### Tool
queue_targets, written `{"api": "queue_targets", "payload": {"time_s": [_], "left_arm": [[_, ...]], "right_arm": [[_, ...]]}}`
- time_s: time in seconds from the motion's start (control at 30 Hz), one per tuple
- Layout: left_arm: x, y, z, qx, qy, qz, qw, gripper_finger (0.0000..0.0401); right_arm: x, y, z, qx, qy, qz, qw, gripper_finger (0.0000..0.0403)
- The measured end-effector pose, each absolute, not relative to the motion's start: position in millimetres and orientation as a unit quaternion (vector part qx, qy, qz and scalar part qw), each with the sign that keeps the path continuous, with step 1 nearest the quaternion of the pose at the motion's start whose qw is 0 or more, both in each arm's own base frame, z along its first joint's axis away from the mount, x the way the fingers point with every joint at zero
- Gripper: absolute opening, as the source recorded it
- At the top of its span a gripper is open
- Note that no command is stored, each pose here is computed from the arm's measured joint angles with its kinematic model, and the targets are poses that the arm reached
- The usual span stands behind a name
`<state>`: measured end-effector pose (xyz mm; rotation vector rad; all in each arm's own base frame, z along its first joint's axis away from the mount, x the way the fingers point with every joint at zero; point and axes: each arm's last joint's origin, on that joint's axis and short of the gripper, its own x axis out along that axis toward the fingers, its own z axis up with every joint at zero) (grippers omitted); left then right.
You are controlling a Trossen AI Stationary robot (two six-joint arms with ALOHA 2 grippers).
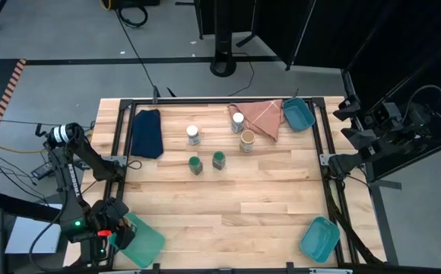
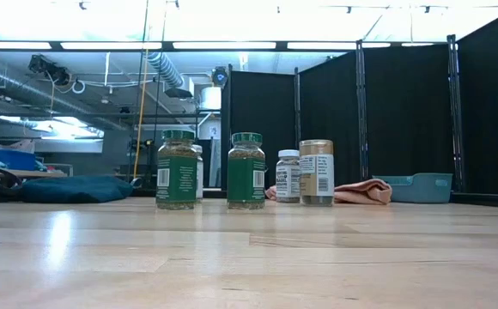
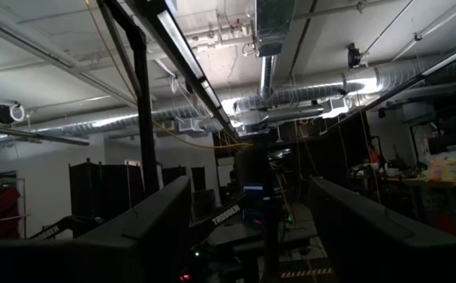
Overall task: Sort spices by type
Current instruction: Put the bottom brown seasoning bottle into the green transparent bin
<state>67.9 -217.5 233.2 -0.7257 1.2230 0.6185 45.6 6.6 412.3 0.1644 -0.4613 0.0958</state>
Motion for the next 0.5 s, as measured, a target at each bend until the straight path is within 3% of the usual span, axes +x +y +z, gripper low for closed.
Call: {"api": "queue_targets", "payload": {"time_s": [0.5], "left_arm": [[78, -224, 250, -0.361, 0.549, 0.265, 0.706, 0.0271]], "right_arm": [[46, 7, 412, 0.081, -0.228, 0.048, 0.969, 0.0263]]}}
